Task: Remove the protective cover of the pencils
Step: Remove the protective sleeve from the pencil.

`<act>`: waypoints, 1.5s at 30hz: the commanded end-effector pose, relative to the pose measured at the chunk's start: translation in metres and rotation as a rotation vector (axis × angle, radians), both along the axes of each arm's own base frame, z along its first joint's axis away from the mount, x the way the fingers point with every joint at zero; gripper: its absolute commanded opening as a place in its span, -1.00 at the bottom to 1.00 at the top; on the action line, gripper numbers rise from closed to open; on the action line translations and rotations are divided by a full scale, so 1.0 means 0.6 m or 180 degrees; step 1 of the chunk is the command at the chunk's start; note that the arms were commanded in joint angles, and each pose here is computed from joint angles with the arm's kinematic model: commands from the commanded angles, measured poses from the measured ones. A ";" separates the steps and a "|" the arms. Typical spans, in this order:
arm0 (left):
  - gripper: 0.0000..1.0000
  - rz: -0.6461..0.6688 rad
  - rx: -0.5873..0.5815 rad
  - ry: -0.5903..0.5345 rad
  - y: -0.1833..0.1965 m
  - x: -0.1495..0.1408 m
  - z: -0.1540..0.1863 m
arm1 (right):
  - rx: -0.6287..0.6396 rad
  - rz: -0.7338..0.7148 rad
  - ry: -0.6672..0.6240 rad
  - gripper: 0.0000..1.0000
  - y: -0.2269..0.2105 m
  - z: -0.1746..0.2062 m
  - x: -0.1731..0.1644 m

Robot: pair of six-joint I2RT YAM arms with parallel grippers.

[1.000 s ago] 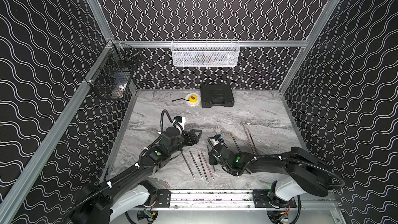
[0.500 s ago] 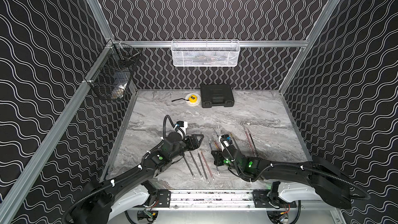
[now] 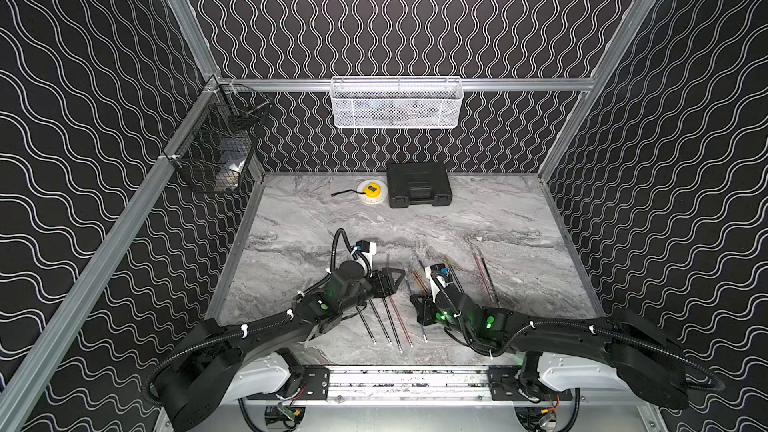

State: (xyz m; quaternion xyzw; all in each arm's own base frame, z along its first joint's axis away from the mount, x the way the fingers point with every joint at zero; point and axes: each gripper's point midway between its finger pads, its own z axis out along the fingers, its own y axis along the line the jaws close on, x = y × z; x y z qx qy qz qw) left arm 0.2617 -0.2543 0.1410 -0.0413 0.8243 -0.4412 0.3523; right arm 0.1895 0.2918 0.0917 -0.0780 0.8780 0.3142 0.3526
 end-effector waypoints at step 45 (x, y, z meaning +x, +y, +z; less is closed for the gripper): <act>0.48 0.0018 -0.0057 -0.0089 -0.024 0.001 0.009 | 0.0160 -0.0153 -0.0474 -1.00 0.005 0.069 -0.017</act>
